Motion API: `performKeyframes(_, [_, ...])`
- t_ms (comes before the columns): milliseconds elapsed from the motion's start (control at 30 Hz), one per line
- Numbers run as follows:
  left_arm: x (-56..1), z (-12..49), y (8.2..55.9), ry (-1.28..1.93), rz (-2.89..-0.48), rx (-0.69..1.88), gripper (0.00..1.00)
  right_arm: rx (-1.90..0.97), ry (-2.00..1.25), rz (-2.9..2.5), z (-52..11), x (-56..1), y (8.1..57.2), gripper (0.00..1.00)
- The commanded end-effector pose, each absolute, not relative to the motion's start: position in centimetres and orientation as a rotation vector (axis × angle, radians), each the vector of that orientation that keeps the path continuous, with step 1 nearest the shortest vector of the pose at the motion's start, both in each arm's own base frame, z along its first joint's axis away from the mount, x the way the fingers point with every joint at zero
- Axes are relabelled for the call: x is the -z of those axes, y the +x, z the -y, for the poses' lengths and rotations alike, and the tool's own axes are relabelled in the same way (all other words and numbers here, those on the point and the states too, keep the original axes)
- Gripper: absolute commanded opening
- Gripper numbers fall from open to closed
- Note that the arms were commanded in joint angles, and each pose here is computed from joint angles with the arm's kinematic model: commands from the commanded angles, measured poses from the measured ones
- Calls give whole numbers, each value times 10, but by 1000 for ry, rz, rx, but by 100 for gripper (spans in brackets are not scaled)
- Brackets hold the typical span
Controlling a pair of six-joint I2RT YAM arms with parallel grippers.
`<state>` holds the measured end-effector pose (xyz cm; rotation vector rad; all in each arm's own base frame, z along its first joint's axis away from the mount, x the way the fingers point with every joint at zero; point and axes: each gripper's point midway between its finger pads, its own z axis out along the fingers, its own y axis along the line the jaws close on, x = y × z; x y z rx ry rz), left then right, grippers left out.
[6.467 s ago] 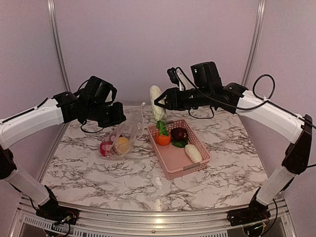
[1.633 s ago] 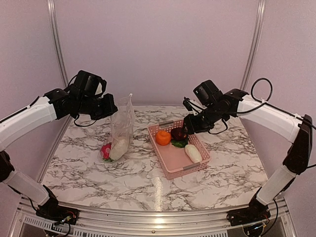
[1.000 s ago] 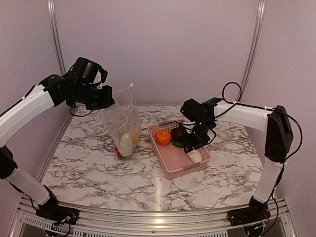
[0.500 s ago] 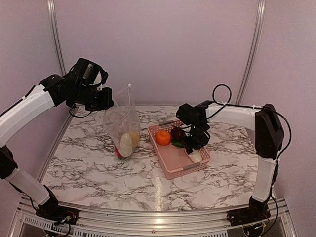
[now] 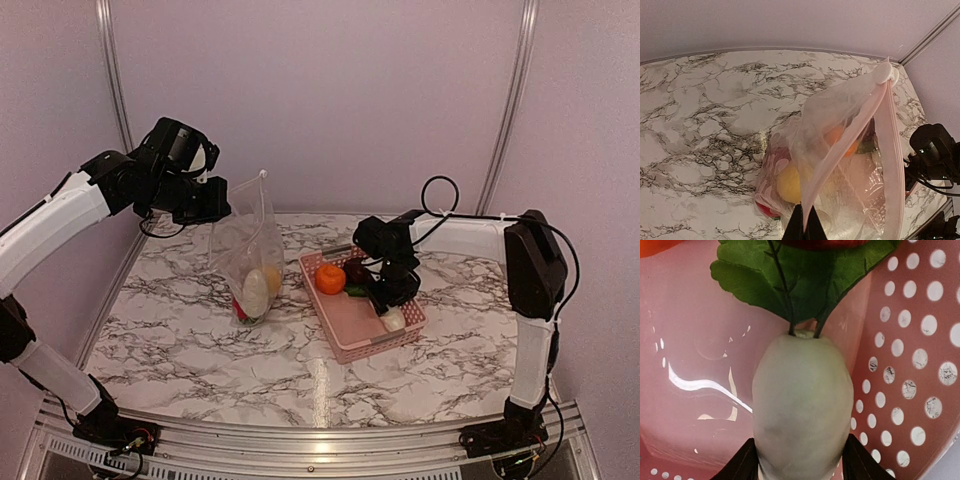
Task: Place the food in the zip-top bag and seal the zipper
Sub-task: Pick up the fake vegetable from the bin, then place the fake vegetable in the zipper food storage bag.
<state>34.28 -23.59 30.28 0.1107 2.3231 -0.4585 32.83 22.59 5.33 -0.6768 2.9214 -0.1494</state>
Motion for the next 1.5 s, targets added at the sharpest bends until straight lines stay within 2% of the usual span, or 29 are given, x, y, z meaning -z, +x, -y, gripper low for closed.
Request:
performKeyframes(0, [-307, 234, 340, 112, -2331, 469, 0, 134, -663, -2925, -228, -45, 332, 50])
performKeyframes(100, [-305, 234, 340, 109, -2335, 471, 0, 158, -632, -2909, -225, -49, 335, 42])
performKeyframes(400, [-303, 239, 341, 96, -2334, 503, 0, -69, -440, -2847, -223, -105, 337, 35])
performKeyframes(567, [-304, 240, 342, 90, -2323, 511, 0, -232, -453, -2903, -231, -118, 311, 32])
performKeyframes(733, [-305, 244, 343, 88, -2320, 539, 0, -355, -462, -2862, -245, -145, 309, 33])
performKeyframes(867, [-301, 244, 343, 99, -2328, 535, 0, -516, -560, -2697, -283, -192, 316, 31])
performKeyframes(1033, [-295, 248, 344, 94, -2340, 548, 0, -583, -587, -2418, -309, -254, 330, 29])
performKeyframes(1267, [-293, 254, 346, 90, -2344, 575, 0, -770, -630, -2050, -343, -345, 320, 29])
performKeyframes(1467, [-292, 260, 350, 84, -2347, 600, 0, -885, -655, -1855, -371, -390, 315, 28])
